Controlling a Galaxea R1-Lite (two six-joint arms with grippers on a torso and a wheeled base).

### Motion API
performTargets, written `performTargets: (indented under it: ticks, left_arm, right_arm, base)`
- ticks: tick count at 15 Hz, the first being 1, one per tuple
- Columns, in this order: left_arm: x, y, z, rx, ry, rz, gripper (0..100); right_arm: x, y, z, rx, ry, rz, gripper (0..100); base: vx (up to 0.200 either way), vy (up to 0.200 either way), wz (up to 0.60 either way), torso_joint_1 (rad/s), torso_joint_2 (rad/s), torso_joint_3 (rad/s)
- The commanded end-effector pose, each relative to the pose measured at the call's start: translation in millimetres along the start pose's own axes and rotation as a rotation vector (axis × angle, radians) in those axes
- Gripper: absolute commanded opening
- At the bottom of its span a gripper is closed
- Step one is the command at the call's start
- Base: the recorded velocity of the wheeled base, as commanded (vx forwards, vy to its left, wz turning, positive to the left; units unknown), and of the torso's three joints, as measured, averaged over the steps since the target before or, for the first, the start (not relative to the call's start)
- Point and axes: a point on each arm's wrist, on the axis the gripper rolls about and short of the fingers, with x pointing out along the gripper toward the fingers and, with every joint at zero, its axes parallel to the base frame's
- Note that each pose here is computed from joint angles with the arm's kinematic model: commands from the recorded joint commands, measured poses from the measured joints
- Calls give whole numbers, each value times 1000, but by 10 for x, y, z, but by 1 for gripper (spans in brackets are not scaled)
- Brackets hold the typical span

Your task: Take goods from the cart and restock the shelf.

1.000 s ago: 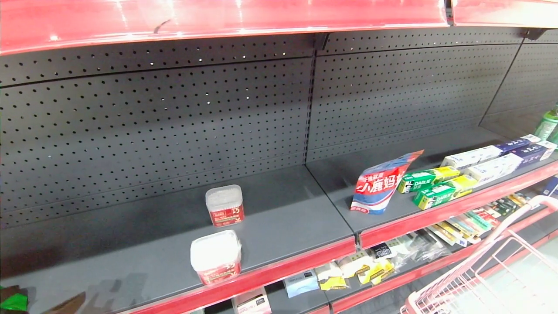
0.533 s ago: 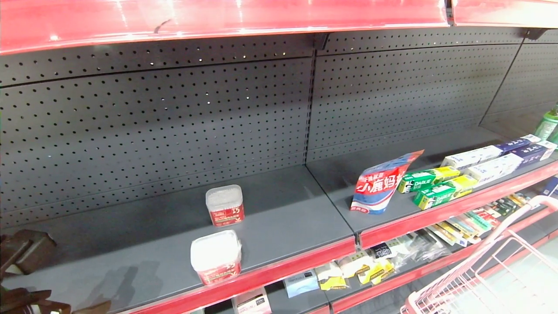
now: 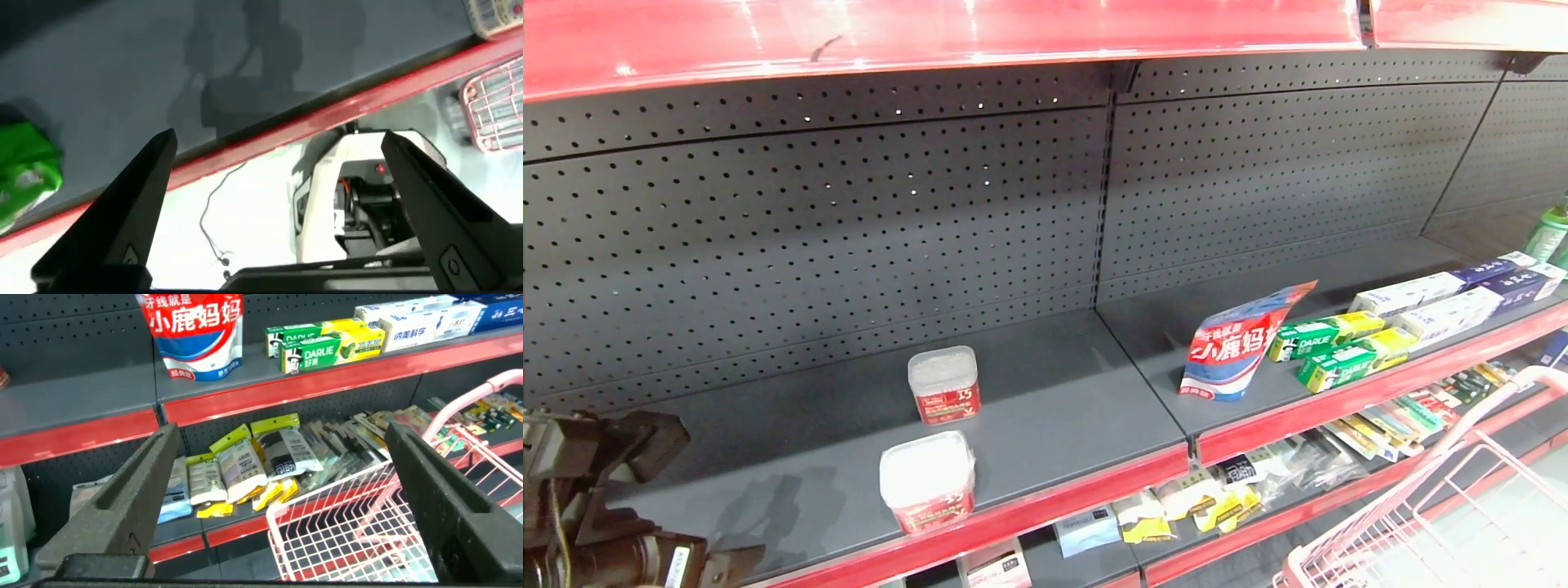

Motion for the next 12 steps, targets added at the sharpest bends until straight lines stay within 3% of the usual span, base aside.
performTargets:
  ticks: [1, 5, 12]
  left_arm:
    - [82, -12, 33, 1, 24, -15, 100]
    - [-98, -10, -2, 4, -65, -62, 100]
    - [-114, -5, -9, 1, -76, -62, 100]
  right_arm:
    - [1, 0, 1, 0, 1, 0, 100]
    - [1, 0, 1, 0, 1, 0, 100]
    - [1, 0, 1, -6, 1, 1, 100]
  base:
    - [0, 0, 0, 0, 0, 0]
    - [0, 0, 0, 0, 0, 0]
    - [0, 0, 0, 0, 0, 0]
